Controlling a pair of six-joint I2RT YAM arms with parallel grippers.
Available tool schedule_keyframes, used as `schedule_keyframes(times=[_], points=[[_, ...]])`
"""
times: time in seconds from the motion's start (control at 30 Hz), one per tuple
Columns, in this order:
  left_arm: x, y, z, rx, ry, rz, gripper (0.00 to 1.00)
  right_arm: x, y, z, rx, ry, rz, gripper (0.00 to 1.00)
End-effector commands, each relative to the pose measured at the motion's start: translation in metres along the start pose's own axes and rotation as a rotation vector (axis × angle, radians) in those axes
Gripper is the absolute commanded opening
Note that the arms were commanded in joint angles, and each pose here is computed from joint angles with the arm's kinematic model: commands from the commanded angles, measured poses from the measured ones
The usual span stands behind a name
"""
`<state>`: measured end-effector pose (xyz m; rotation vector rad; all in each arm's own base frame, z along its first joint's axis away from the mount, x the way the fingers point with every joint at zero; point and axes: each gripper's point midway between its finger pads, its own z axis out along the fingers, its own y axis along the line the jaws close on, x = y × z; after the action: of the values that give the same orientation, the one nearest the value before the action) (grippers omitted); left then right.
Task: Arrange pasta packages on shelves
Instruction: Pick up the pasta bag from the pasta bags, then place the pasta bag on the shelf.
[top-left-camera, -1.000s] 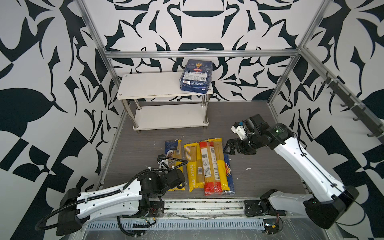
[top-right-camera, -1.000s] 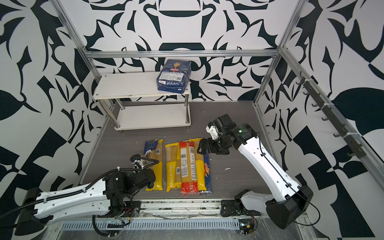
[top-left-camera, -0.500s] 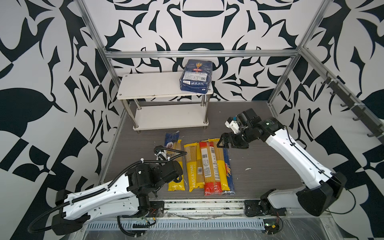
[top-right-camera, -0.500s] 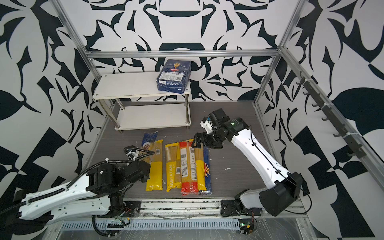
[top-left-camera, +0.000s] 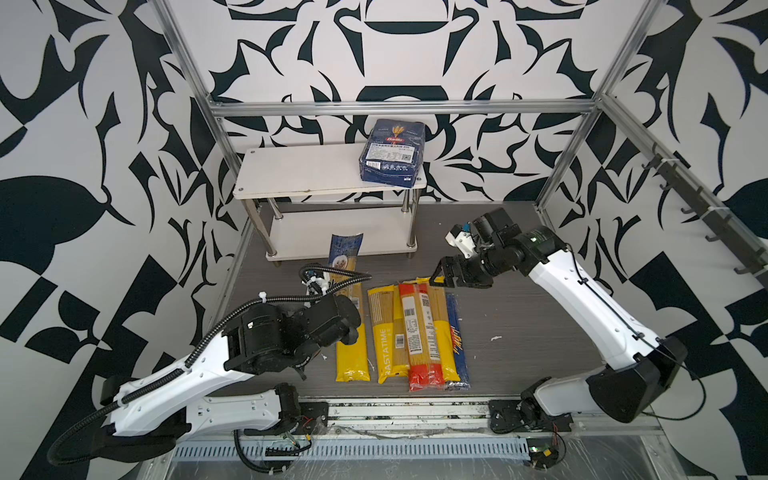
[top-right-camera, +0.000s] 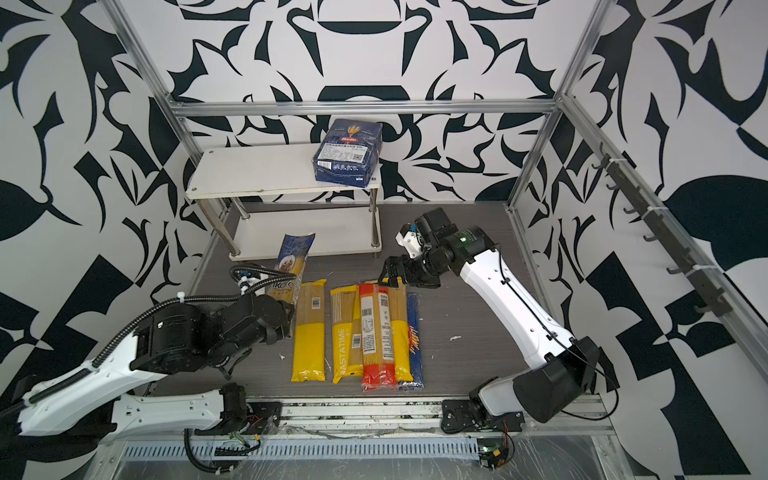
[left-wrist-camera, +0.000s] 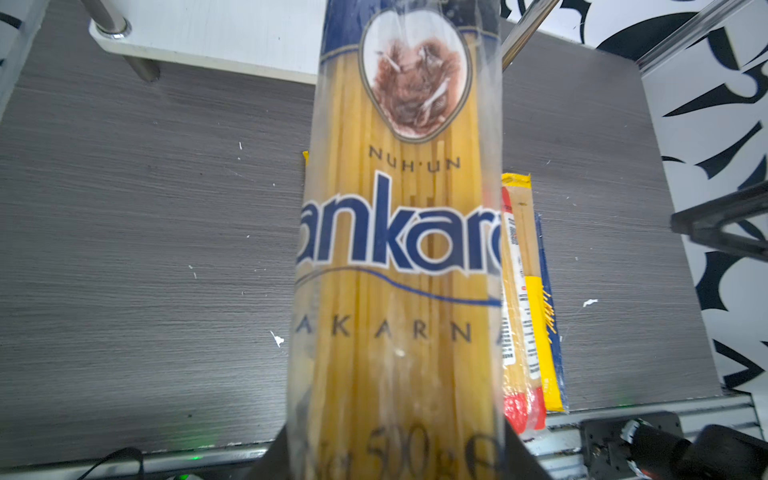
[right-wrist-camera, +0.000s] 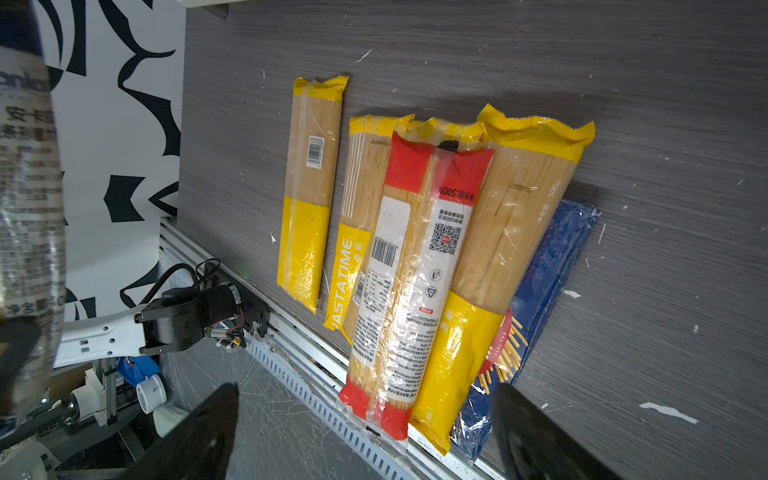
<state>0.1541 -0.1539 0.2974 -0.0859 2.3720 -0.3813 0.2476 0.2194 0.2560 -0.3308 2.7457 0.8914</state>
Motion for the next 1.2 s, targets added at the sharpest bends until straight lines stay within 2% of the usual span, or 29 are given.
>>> schedule_keyframes(times=[0.0,0.4,0.63,0.83,1.17], points=[[-0.03,0.008,-0.019,-0.023,-0.106,0.004,0.0,-0.007,0.013,-0.015,-0.027,-0.037,-0.048,0.97],[-0.081,0.006,-0.062,0.056,-0.275,-0.062,0.0,-0.01,0.016,-0.029,-0.011,-0.071,-0.086,0.96],[-0.109,0.001,-0.078,0.029,-0.365,-0.04,0.0,-0.012,0.016,-0.036,-0.009,-0.092,-0.09,0.96],[-0.146,-0.003,-0.096,0.022,-0.454,-0.035,0.0,-0.013,0.016,-0.04,-0.01,-0.107,-0.088,0.96],[-0.197,-0.012,-0.073,-0.014,-0.42,0.011,0.0,-0.011,0.013,-0.052,0.001,-0.15,-0.079,0.96]])
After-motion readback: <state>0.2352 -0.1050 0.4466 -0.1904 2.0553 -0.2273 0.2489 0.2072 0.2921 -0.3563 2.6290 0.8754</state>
